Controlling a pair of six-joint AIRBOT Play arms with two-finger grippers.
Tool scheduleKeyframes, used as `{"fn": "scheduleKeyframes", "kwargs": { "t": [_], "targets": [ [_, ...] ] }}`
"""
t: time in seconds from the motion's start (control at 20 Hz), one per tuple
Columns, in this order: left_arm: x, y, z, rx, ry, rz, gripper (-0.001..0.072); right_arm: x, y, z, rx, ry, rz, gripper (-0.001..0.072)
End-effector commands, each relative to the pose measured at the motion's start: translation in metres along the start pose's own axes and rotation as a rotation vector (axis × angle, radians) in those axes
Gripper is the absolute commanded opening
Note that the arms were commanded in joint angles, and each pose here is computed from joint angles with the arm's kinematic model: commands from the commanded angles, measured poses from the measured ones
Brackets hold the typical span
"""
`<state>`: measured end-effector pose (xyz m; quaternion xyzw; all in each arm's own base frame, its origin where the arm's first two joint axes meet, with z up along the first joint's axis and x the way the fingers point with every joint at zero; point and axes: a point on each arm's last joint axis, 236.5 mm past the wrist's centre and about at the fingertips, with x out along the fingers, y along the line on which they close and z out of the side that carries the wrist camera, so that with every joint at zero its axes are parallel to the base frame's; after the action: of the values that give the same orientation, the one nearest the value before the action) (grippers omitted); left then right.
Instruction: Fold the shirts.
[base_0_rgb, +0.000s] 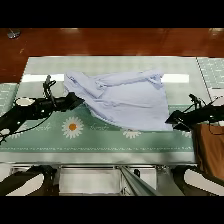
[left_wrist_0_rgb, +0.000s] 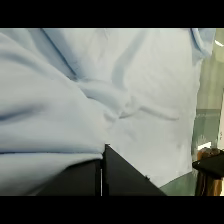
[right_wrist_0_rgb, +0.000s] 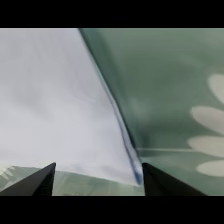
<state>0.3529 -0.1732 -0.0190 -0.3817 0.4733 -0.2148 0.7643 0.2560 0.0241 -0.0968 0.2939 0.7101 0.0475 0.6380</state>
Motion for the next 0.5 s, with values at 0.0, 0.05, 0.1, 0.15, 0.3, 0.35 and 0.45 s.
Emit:
{"fn": "scheduleKeyframes", "kwargs": {
  "t": [0.0,0.05,0.1,0.15,0.3,0.35,0.45],
  "targets": [
    [-0.001,-0.010,-0.006,0.010,0.033,-0.032,0.0018,0.017,0.032,0.024,-0.034,-0.028,0.033,0.0610],
    [-0.001,-0.012,-0.008,0.010,0.043,-0.038,0.0018,0.017,0.041,0.031,-0.052,-0.036,0.035,0.0519],
    [-0.001,-0.013,-0.010,0.011,0.050,-0.042,0.0017,0.016,0.052,0.036,-0.079,-0.034,0.041,0.0259],
    [-0.002,-0.014,-0.010,0.012,0.053,-0.047,0.0018,0.011,0.066,0.040,-0.135,-0.039,0.057,0.0022],
    [-0.025,-0.055,0.015,0.078,0.048,-0.146,0.0017,-0.040,0.119,0.064,-0.296,-0.123,0.100,0.0021],
    [-0.042,-0.080,0.034,0.133,0.014,-0.188,0.0017,-0.073,0.141,0.077,-0.354,-0.201,0.111,0.0021],
    [-0.087,-0.139,0.076,0.275,-0.096,-0.258,0.0016,-0.166,0.196,0.096,-0.498,-0.433,0.133,0.0021]
  ]
}}
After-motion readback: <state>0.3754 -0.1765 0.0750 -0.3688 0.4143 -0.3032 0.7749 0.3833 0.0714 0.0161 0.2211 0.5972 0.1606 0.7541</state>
